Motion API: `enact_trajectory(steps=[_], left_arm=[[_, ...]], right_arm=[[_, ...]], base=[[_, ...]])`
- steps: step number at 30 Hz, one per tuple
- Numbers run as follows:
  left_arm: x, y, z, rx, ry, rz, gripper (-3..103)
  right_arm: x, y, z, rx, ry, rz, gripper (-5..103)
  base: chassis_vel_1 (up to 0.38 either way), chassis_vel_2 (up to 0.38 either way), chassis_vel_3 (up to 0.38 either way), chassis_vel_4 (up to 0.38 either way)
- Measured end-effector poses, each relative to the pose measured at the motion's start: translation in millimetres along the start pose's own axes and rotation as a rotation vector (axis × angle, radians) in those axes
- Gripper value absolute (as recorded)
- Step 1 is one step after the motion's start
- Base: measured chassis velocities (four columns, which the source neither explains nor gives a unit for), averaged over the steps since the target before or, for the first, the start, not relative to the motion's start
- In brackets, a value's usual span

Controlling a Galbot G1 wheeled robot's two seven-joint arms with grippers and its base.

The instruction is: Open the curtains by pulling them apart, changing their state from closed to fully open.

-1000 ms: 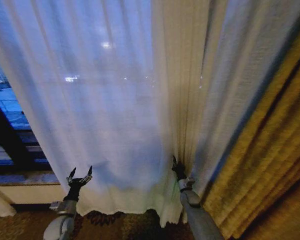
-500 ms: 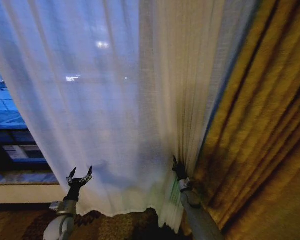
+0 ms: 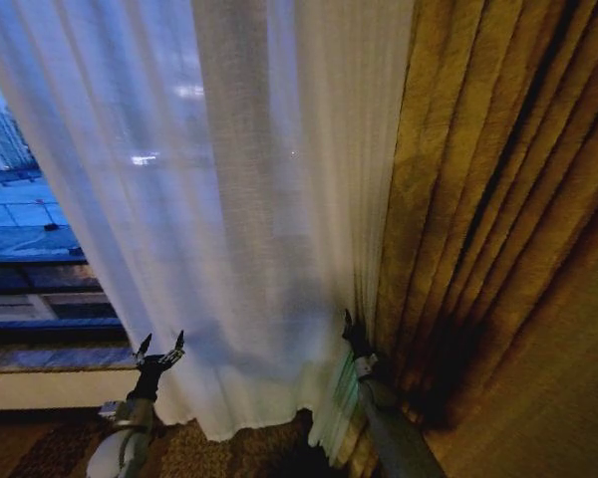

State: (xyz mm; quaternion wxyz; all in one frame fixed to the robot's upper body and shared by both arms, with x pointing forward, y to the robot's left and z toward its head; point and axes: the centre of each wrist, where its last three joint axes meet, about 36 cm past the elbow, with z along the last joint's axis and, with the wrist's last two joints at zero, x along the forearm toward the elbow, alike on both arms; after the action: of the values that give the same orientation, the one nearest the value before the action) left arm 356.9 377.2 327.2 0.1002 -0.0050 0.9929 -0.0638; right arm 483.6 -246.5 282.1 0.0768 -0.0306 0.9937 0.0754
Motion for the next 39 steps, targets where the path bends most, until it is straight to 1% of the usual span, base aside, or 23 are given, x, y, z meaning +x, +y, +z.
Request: enact_trajectory(steps=[4, 5, 7, 11, 12, 13, 14, 17, 18, 19, 20, 21, 22, 26, 27, 29, 30, 31, 33, 37, 39], left_arm=[[0.0, 0.3, -0.1, -0.001, 0.000, -0.001, 100], [0.0, 0.2, -0.1, -0.001, 0.000, -0.001, 100], [0.0, 0.1, -0.1, 0.000, 0.000, 0.000, 100], [0.0, 0.0, 0.0, 0.000, 0.000, 0.000, 100], [0.0, 0.0, 0.0, 0.000, 0.000, 0.000, 100], [0.0, 0.0, 0.0, 0.000, 0.000, 0.000, 100], [0.0, 0.1, 0.0, 0.000, 0.000, 0.000, 100], [0.0, 0.1, 0.0, 0.000, 0.000, 0.000, 100], [0.0, 0.1, 0.0, 0.000, 0.000, 0.000, 100], [0.0, 0.1, 0.0, 0.000, 0.000, 0.000, 100], [0.0, 0.1, 0.0, 0.000, 0.000, 0.000, 100], [0.0, 0.1, 0.0, 0.000, 0.000, 0.000, 100], [0.0, 0.1, 0.0, 0.000, 0.000, 0.000, 100], [0.0, 0.1, 0.0, 0.000, 0.000, 0.000, 100], [0.0, 0.1, 0.0, 0.000, 0.000, 0.000, 100], [0.0, 0.1, 0.0, 0.000, 0.000, 0.000, 100], [0.0, 0.1, 0.0, 0.000, 0.000, 0.000, 100], [0.0, 0.0, -0.1, 0.000, 0.000, 0.000, 100], [0.0, 0.1, 0.0, 0.000, 0.000, 0.000, 100], [0.0, 0.1, 0.0, 0.000, 0.000, 0.000, 100], [0.0, 0.0, 0.0, 0.000, 0.000, 0.000, 100]], right_arm=[[5.7, -1.2, 2.7, 0.007, 0.011, -0.015, 0], [6.7, -0.6, 2.5, 0.007, 0.011, -0.016, 6], [7.9, 0.4, 2.4, 0.006, 0.012, -0.017, 6], [13.0, 4.6, -3.7, 0.010, 0.010, -0.020, 27], [13.0, 4.6, -3.7, 0.010, 0.010, -0.020, 27], [15.0, 5.2, -6.2, 0.015, 0.012, -0.021, 33], [17.2, 5.5, -9.2, 0.021, 0.013, -0.020, 33], [30.0, 6.4, -18.0, 0.032, 0.030, -0.008, 49], [30.0, 6.4, -18.0, 0.032, 0.030, -0.008, 49], [35.3, 6.2, -19.5, 0.035, 0.037, -0.003, 54], [41.5, 5.9, -20.8, 0.037, 0.041, 0.000, 54], [48.8, 4.7, -21.3, 0.039, 0.045, 0.002, 60], [48.8, 4.7, -21.3, 0.039, 0.045, 0.002, 60], [68.8, 3.3, -25.9, 0.040, 0.049, 0.005, 82], [68.8, 3.3, -25.9, 0.040, 0.049, 0.005, 82], [73.9, 4.2, -26.6, 0.041, 0.048, 0.007, 92], [75.9, 5.3, -26.3, 0.044, 0.045, 0.007, 92], [76.6, 5.8, -26.1, 0.044, 0.044, 0.007, 97], [78.0, 7.6, -25.9, 0.042, 0.043, 0.006, 99], [79.4, 11.3, -25.9, 0.049, 0.041, -0.001, 100], [80.4, 10.9, -26.2, 0.081, 0.046, -0.031, 100]], base=[[0.042, 0.040, -0.026, -0.030], [0.000, 0.000, 0.000, 0.000], [0.000, 0.000, 0.000, 0.000], [0.000, 0.000, 0.000, 0.000], [0.000, 0.000, 0.000, 0.000], [0.000, 0.000, 0.000, 0.000], [0.000, 0.000, 0.000, 0.000], [0.000, 0.000, 0.000, 0.000], [0.000, 0.000, 0.000, 0.000], [0.000, 0.000, 0.000, 0.000], [0.000, 0.000, 0.000, 0.000], [0.000, 0.000, 0.000, 0.000], [0.000, 0.000, 0.000, 0.000], [0.000, 0.000, 0.000, 0.000], [0.000, 0.000, 0.000, 0.000], [0.000, 0.000, 0.000, 0.000], [0.000, 0.000, 0.000, 0.000], [0.000, 0.000, 0.000, 0.000], [0.000, 0.000, 0.000, 0.000], [0.000, 0.000, 0.000, 0.000], [0.000, 0.000, 0.000, 0.000]])
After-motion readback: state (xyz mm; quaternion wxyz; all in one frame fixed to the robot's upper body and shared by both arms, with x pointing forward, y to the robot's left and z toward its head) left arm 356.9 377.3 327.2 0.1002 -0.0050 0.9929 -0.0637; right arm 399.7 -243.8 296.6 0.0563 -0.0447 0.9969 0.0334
